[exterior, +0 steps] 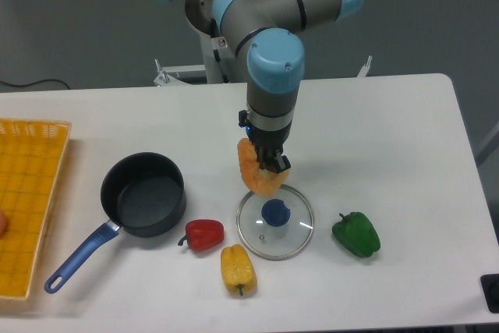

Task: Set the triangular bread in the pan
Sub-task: 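Lift the held triangular bread up from above the glass lid, then carry the bread toward the dark saucepan and lower it inside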

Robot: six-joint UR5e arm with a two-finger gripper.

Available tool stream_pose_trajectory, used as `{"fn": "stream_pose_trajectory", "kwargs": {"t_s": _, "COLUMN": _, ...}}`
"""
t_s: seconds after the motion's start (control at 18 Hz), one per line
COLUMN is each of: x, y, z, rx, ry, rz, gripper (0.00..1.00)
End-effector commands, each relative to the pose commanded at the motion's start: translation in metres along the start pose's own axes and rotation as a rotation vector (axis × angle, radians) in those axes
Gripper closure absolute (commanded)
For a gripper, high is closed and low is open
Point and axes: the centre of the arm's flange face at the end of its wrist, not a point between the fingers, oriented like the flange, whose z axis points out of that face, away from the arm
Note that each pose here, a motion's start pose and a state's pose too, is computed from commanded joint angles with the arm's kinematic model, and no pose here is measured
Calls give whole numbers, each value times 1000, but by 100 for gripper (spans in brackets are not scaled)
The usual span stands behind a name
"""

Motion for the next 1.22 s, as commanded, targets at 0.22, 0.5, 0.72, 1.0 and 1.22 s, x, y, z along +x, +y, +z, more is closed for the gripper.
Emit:
{"fn": "stream_pose_trajectory", "kwargs": {"t_s": 0.22, "x": 4, "y": -9, "z": -1, "rx": -4, "ry": -3, "rz": -44, "gripper": 88}}
{"fn": "stream_pose_trajectory", "kwargs": {"t_s": 0.5, "x": 18, "y": -33, "z": -6, "rx": -4, "ry": -10, "rz": -76, "gripper": 88}}
{"fn": "stream_pose_trajectory", "kwargs": {"t_s": 0.72, "x": 29, "y": -64, "z": 0, "rx": -17, "ry": -9, "rz": -122, "gripper": 88}}
{"fn": "stream_pose_trajectory", "kwargs": {"t_s": 1.0, "x": 49, "y": -109, "z": 12, "rx": -47, "ry": -10, "rz": -150, "gripper": 88}}
{"fn": "stream_pose_trajectory", "kwargs": {"t_s": 1.22, "x": 69, "y": -156, "z": 31, "rx": -93, "ry": -30, "rz": -187, "gripper": 88}}
